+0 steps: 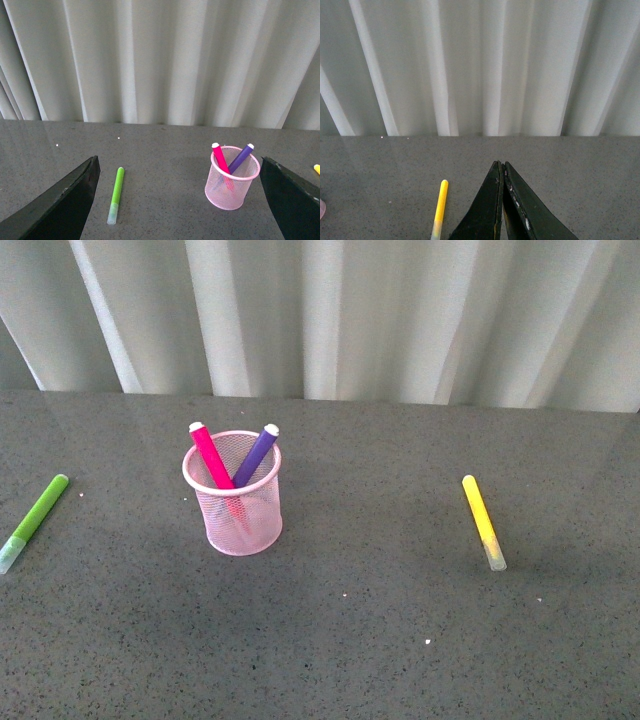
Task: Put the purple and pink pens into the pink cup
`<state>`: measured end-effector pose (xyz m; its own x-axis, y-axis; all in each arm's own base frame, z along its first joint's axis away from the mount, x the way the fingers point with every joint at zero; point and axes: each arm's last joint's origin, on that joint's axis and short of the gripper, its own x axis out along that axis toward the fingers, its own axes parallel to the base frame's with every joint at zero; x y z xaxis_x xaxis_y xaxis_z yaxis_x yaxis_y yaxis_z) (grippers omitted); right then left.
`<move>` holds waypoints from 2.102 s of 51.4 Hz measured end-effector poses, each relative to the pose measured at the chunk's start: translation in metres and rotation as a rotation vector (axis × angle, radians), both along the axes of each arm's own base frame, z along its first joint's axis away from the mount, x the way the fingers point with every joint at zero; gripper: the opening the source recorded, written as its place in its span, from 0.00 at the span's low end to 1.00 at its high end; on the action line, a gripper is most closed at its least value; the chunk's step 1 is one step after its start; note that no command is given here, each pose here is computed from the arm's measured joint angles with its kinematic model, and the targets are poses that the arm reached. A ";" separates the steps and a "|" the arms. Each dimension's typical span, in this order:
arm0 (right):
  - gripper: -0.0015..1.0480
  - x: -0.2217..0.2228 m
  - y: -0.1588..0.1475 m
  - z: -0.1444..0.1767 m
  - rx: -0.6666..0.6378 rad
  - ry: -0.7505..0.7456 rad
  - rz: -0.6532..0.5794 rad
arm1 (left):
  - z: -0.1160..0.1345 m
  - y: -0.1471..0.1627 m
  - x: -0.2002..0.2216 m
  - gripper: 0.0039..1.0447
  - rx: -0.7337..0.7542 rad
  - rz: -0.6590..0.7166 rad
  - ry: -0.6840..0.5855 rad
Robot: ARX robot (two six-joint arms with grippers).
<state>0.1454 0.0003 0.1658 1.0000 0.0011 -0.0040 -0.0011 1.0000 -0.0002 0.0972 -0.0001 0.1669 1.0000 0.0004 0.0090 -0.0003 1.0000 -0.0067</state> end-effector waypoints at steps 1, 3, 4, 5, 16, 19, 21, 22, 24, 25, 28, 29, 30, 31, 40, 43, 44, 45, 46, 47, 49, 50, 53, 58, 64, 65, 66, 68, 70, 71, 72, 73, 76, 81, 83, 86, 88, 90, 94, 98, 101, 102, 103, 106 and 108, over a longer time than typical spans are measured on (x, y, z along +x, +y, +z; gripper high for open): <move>0.03 -0.001 0.000 0.000 0.000 -0.001 0.000 | 0.000 0.000 0.000 0.94 0.000 0.000 0.000; 0.03 -0.002 0.000 0.001 0.000 -0.005 0.000 | 0.000 0.000 0.000 0.94 0.000 0.000 0.000; 0.03 -0.003 0.000 0.002 0.000 -0.007 0.000 | 0.000 0.000 0.000 0.94 0.000 0.000 0.000; 0.03 -0.005 0.000 0.003 0.000 -0.009 0.000 | 0.000 0.000 0.000 0.94 0.000 0.000 0.000; 0.03 -0.014 0.000 0.006 0.000 -0.019 0.000 | 0.000 0.000 0.000 0.94 0.000 0.000 0.000; 0.03 -0.016 0.000 0.007 0.000 -0.021 0.000 | 0.000 0.000 0.000 0.94 0.000 0.000 0.000; 0.03 -0.018 0.000 0.007 0.000 -0.023 0.000 | 0.000 0.000 0.000 0.94 0.000 0.000 0.000; 0.03 -0.018 0.000 0.007 0.000 -0.023 0.000 | 0.000 0.000 0.000 0.94 0.000 0.000 0.000; 0.03 -0.019 0.000 0.007 0.000 -0.024 0.000 | 0.000 0.000 0.000 0.94 0.000 0.000 0.000; 0.03 -0.021 0.000 0.007 0.000 -0.025 0.000 | 0.000 0.000 0.000 0.94 0.000 0.000 0.000; 0.03 -0.023 0.000 0.008 0.000 -0.027 0.000 | 0.000 0.000 0.000 0.94 0.000 0.000 0.000; 0.03 -0.024 0.000 0.008 0.000 -0.026 0.000 | 0.000 0.000 0.000 0.94 0.000 0.000 0.000; 0.03 -0.025 0.000 0.008 0.000 -0.026 0.000 | 0.000 0.000 0.000 0.94 0.000 0.000 0.000; 0.03 -0.025 0.000 0.008 0.000 -0.027 0.000 | 0.000 0.000 0.000 0.94 0.000 0.000 0.000; 0.03 -0.031 0.000 0.008 0.000 -0.029 0.000 | 0.000 0.000 0.000 0.94 0.000 0.000 0.000; 0.03 -0.032 0.000 0.008 0.000 -0.029 0.000 | 0.000 0.000 0.000 0.94 0.000 0.000 0.000; 0.03 -0.032 0.000 0.008 0.000 -0.029 0.000 | 0.000 0.000 0.000 0.94 0.000 0.000 0.000; 0.03 -0.033 0.000 0.008 0.000 -0.030 0.000 | 0.000 0.000 0.000 0.94 0.000 0.000 0.000; 0.03 -0.033 0.000 0.008 0.000 -0.029 0.000 | 0.000 0.000 0.000 0.94 0.000 0.000 0.000; 0.03 -0.034 0.000 0.008 0.000 -0.029 0.000 | 0.000 0.000 0.000 0.94 0.000 0.000 0.000; 0.03 -0.035 0.000 0.008 0.000 -0.029 0.000 | 0.000 0.000 0.000 0.94 0.000 0.000 0.000; 0.03 -0.035 0.000 0.008 0.000 -0.029 0.000 | 0.000 0.000 0.000 0.94 0.000 0.000 0.000; 0.03 -0.036 0.000 0.008 0.000 -0.029 0.000 | 0.000 0.000 0.000 0.94 0.000 0.000 0.000; 0.03 -0.037 0.000 0.008 0.000 -0.029 0.000 | 0.000 0.000 0.000 0.94 0.000 0.000 0.000; 0.03 -0.047 0.000 0.004 0.001 -0.005 -0.001 | 0.000 0.000 0.000 0.94 0.000 0.001 0.000; 0.03 -0.048 0.000 0.005 0.001 -0.018 0.000 | 0.000 0.000 0.000 0.94 0.000 0.000 0.000; 0.03 -0.049 0.000 0.005 0.001 -0.026 0.000 | 0.000 0.000 0.000 0.94 0.000 0.000 0.000; 0.03 -0.049 0.000 0.005 0.001 -0.025 0.000 | 0.000 0.000 0.000 0.94 0.000 0.000 -0.001; 0.03 -0.049 0.000 0.005 0.001 -0.023 -0.001 | 0.000 0.000 0.000 0.94 0.000 0.000 0.000; 0.03 -0.049 0.000 0.005 0.001 -0.023 -0.001 | 0.000 0.000 0.000 0.94 0.000 0.000 0.000; 0.03 -0.049 0.000 0.005 0.001 -0.023 -0.001 | 0.000 0.000 0.000 0.94 0.000 0.000 0.000; 0.03 -0.049 0.000 0.005 0.001 -0.023 0.000 | 0.000 0.000 0.000 0.94 0.000 0.000 0.000; 0.13 -0.049 0.000 0.005 0.001 -0.023 0.000 | 0.000 0.000 0.000 0.94 0.000 0.000 0.000; 0.31 -0.049 0.000 0.005 0.001 -0.023 0.000 | 0.000 0.000 0.000 0.94 0.000 0.000 0.000; 0.36 -0.049 0.000 0.005 0.001 -0.023 0.000 | 0.000 0.000 0.000 0.94 0.000 0.000 0.000; 0.50 -0.049 0.000 0.005 0.001 -0.023 0.000 | 0.000 0.000 0.000 0.94 0.000 0.000 0.000; 0.56 -0.049 0.000 0.005 0.001 -0.023 0.000 | 0.000 0.000 0.000 0.94 0.000 0.000 0.000; 0.62 -0.049 0.000 0.005 0.001 -0.023 0.000 | 0.000 0.000 0.000 0.94 0.000 0.000 0.000; 0.80 -0.049 0.000 0.005 0.001 -0.023 0.000 | 0.000 0.000 0.000 0.94 0.000 0.000 0.000; 0.95 -0.049 0.000 0.005 0.002 -0.023 0.000 | 0.000 0.000 0.000 0.94 0.000 0.000 0.000; 0.93 -0.049 0.000 0.005 0.002 -0.023 0.000 | 0.000 0.000 0.000 0.94 0.000 0.000 0.000; 0.93 -0.049 0.000 0.005 0.002 -0.023 0.000 | 0.000 0.000 0.000 0.94 0.000 0.000 0.000; 0.93 -0.049 0.000 0.005 0.002 -0.023 0.000 | 0.000 0.000 0.000 0.94 0.000 0.000 0.000; 0.93 -0.049 0.000 0.005 0.002 -0.023 0.000 | 0.000 0.000 0.000 0.94 0.000 0.000 0.000; 0.93 -0.049 0.000 0.005 0.002 -0.023 0.000 | 0.000 0.000 0.000 0.94 0.000 0.000 0.000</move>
<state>0.0966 0.0002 0.1707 0.9998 0.0008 0.0189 -0.0008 1.0000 0.0017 0.0972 -0.0001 0.1669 1.0000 0.0004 0.0093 -0.0003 1.0000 -0.0067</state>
